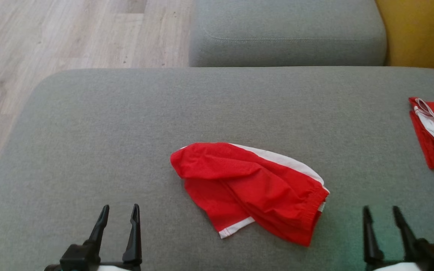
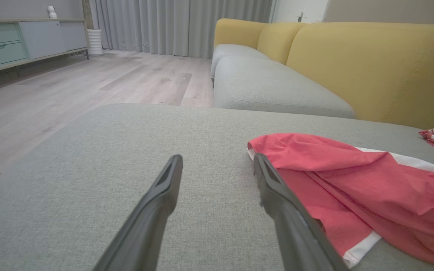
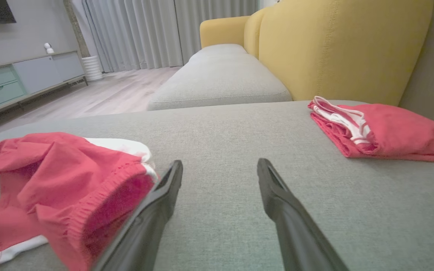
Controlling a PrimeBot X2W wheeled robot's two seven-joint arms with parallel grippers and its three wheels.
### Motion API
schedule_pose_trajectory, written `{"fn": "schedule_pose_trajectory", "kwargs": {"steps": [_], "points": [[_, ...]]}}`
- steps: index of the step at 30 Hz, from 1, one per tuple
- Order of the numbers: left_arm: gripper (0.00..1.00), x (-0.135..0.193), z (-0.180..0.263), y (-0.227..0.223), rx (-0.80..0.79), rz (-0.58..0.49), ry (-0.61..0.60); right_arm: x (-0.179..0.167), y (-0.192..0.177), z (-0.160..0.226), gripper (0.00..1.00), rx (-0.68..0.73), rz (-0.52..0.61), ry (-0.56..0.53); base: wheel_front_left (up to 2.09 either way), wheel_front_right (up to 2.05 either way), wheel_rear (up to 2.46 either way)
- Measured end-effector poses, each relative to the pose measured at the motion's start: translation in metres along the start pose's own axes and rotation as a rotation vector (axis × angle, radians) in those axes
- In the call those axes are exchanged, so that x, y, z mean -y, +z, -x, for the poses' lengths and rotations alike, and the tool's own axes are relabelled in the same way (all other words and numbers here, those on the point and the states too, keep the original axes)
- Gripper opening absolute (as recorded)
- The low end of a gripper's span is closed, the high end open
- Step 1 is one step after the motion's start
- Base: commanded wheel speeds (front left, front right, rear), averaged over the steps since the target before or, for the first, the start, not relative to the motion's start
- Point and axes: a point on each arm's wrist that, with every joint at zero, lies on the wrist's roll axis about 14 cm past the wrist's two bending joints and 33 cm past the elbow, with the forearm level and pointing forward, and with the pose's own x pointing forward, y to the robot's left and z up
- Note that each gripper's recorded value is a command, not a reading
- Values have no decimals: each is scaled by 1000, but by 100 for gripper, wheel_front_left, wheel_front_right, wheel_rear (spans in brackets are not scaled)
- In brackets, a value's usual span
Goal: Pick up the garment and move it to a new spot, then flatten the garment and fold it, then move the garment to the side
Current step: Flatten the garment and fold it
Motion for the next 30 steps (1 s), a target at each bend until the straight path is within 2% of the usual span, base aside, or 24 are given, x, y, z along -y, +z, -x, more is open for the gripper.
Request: {"fn": "schedule_pose_trajectory", "kwargs": {"steps": [6, 9, 17, 21, 23, 30], "points": [[100, 20, -6, 1, 3, 6, -63, -3, 9, -2, 100, 30, -1, 6, 0, 0, 0], [100, 46, -14, 9, 26, 15, -147, -2, 13, -3, 100, 44, 1, 3, 0, 0, 0], [100, 183, -15, 11, -10, 16, -642, 6, 10, 3, 100, 35, 2, -29, 0, 0, 0], [100, 241, -10, 5, -81, -66, -872, 10, 15, 0, 100, 50, -2, -47, 0, 0, 0], [100, 259, -11, 2, -133, -51, -935, 14, 19, -3, 100, 61, -2, -61, 0, 0, 0], [100, 293, -21, -28, -248, -226, -1033, 34, 12, 9, 100, 41, -15, -137, 0, 0, 0]]}}
